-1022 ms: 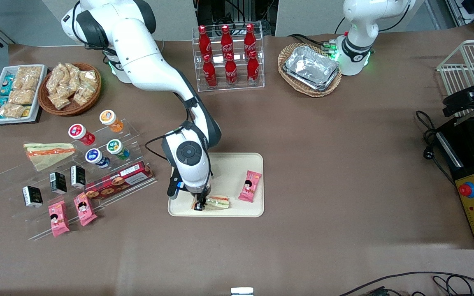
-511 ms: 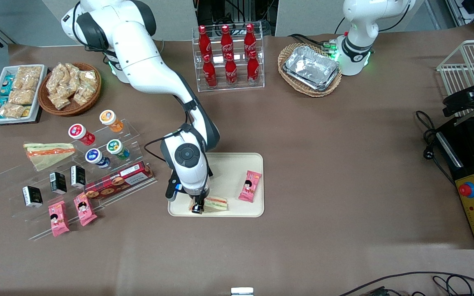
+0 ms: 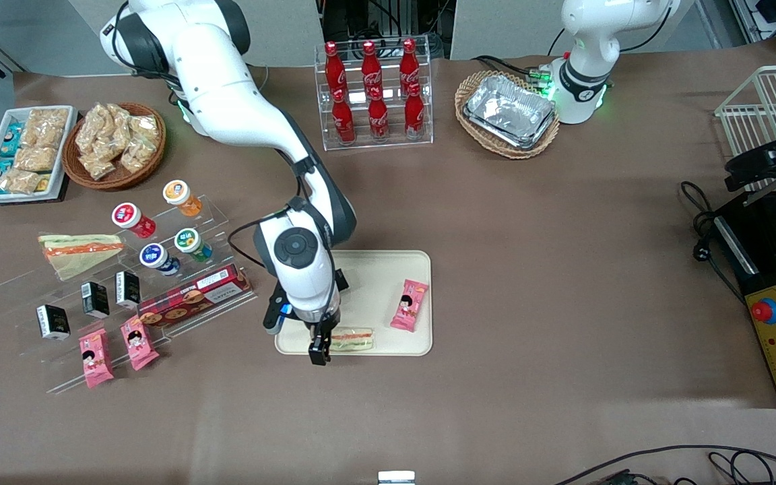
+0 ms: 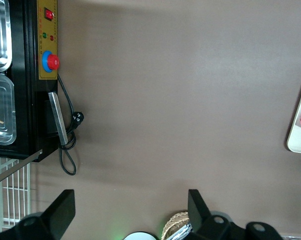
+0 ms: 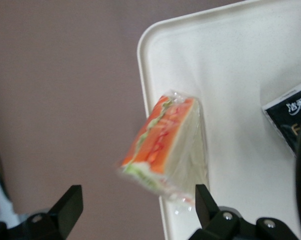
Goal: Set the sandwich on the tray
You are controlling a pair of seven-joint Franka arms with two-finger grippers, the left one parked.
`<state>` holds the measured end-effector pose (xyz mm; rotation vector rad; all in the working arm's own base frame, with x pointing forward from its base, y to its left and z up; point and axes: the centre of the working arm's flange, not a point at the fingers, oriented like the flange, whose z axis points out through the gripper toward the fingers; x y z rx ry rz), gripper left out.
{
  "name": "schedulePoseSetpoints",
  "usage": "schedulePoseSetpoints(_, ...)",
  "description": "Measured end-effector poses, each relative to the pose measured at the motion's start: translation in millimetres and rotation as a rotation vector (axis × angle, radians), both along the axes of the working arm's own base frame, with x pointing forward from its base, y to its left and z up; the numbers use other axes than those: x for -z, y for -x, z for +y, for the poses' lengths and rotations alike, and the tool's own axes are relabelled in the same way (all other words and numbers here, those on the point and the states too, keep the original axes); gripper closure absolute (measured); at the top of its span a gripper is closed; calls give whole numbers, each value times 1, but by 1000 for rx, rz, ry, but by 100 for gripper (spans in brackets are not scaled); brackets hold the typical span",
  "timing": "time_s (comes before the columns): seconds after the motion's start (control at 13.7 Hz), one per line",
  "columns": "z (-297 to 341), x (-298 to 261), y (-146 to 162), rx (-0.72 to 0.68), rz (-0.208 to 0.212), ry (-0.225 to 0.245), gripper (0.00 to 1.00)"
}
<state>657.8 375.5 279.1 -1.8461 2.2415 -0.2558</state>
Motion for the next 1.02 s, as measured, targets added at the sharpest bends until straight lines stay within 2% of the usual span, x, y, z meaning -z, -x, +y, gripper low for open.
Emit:
schedulePoseSetpoints(0.15,-4,-29,-1,5,-1,-14,0)
schedulePoseSetpoints(0.29,-9,-59,1,-47,15,-5,0)
schedulePoseSetpoints(0.44,-14,-90,7,-179,44,28,0)
schedulePoseSetpoints(0.58,-26,-125,10,-298,54,49,0)
schedulePoseSetpoints(0.73,-57,-160,7,-422,71,75,0)
schedulePoseSetpoints(1.02,-137,-207,2,-715,137,131,0)
